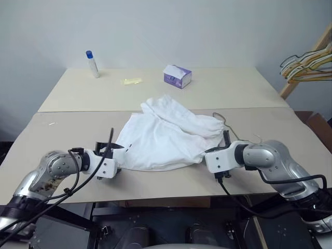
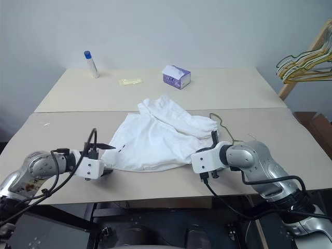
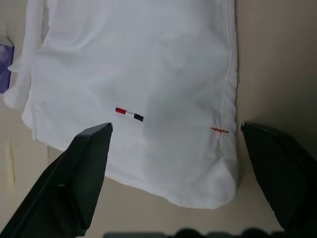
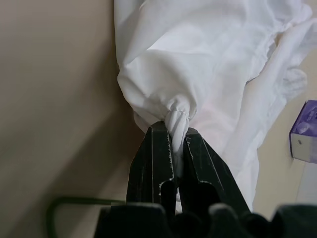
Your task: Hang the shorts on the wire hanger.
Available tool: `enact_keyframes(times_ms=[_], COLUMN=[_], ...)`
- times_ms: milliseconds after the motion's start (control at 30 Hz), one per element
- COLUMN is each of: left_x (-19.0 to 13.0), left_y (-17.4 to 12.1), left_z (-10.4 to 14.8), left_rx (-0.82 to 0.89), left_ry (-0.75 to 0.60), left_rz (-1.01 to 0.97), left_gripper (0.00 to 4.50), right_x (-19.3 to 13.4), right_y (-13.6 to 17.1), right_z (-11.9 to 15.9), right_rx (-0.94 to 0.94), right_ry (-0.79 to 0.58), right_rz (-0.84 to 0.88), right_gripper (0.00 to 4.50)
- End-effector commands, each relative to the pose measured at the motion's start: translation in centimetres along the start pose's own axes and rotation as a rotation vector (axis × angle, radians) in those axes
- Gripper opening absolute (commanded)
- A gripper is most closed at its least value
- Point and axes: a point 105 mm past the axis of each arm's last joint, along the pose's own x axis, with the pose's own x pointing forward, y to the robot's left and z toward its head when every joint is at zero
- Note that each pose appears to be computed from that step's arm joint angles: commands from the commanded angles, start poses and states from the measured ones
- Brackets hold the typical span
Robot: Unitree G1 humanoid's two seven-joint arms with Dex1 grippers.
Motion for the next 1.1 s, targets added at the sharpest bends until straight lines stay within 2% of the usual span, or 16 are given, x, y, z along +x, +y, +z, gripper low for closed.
enact_keyframes(times_ms=[33, 167, 267, 633, 667, 767, 900, 1000, 1100], left_x=[0.4, 0.8, 1.5, 3.5, 3.5, 2.4, -0.3, -2.8, -4.1], left_y=[-1.2, -0.2, 0.9, 2.4, 2.4, 1.8, 0.5, -1.6, -2.9], left_z=[-1.7, -2.8, -3.2, -2.3, -2.3, -2.0, -1.0, 1.4, 3.3], left_rx=[0.071, 0.101, 0.094, 0.064, 0.064, 0.066, 0.043, -0.012, -0.072], left_ry=[0.092, 0.132, 0.143, 0.081, 0.079, 0.036, -0.037, -0.136, -0.2], left_rz=[-0.097, -0.086, -0.042, -0.004, -0.004, -0.07, -0.161, -0.235, -0.27], left_gripper=[4.5, 4.5, 3.88, 0.21, 0.02, 0.02, 0.02, 0.02, 0.02], right_x=[-0.9, -0.8, -0.8, -0.8, -0.8, -1.0, -2.1, -3.6, -4.4], right_y=[-1.8, -2.4, -2.6, -2.8, -2.8, -2.4, -1.0, 0.9, 1.9], right_z=[0.2, 0.3, 0.4, 0.4, 0.3, 0.1, 0.1, 0.1, -0.4], right_rx=[-0.022, -0.022, -0.02, -0.013, -0.012, -0.006, -0.057, -0.094, -0.109], right_ry=[0.01, 0.009, 0.008, 0.005, 0.006, -0.001, -0.094, -0.198, -0.238], right_rz=[-0.076, -0.102, -0.111, -0.122, -0.122, -0.109, -0.026, 0.091, 0.147], right_gripper=[0.02, 0.02, 0.0, 0.0, 0.0, 0.0, 0.0, 0.0, 0.0])
